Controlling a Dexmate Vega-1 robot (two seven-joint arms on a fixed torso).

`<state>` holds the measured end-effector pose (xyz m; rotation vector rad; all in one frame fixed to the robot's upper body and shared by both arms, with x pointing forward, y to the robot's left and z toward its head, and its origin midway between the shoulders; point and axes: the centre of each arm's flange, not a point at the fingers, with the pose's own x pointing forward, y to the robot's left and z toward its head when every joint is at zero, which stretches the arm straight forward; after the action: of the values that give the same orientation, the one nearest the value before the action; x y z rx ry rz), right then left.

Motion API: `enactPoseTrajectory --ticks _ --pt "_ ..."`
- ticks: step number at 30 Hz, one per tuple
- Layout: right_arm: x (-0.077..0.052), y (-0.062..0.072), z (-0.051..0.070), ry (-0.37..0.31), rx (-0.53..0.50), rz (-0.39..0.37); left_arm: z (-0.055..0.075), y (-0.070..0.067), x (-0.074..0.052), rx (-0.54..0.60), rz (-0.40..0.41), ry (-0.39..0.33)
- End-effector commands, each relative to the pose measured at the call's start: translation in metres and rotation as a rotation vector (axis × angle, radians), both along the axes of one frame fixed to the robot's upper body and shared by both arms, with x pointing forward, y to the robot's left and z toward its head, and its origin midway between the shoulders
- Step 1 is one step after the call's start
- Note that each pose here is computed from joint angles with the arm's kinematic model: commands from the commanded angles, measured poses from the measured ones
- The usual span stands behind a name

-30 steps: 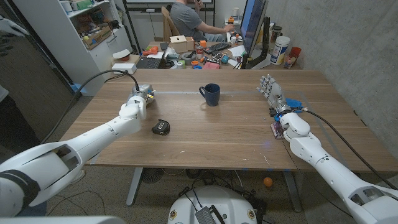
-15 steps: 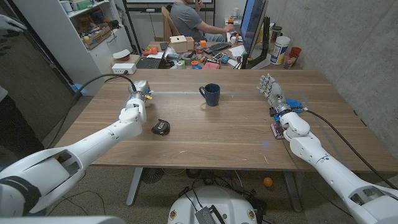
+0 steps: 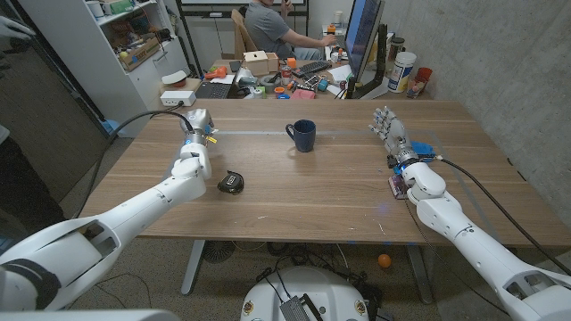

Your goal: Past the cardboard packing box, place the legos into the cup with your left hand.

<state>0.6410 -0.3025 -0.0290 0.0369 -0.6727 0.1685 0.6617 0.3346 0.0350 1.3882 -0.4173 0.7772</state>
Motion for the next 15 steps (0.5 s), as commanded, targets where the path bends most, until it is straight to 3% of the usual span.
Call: enactPoseTrajectory --ticks 1,15 --pt "-0.006 0.001 -0.001 -0.010 -0.004 0.000 0.013 0.003 -0.011 -0.053 -0.021 -0.097" --pt "-0.013 0.001 -0.005 -0.016 -0.002 -0.003 0.032 0.005 -0.019 -0.101 -0.059 -0.183"
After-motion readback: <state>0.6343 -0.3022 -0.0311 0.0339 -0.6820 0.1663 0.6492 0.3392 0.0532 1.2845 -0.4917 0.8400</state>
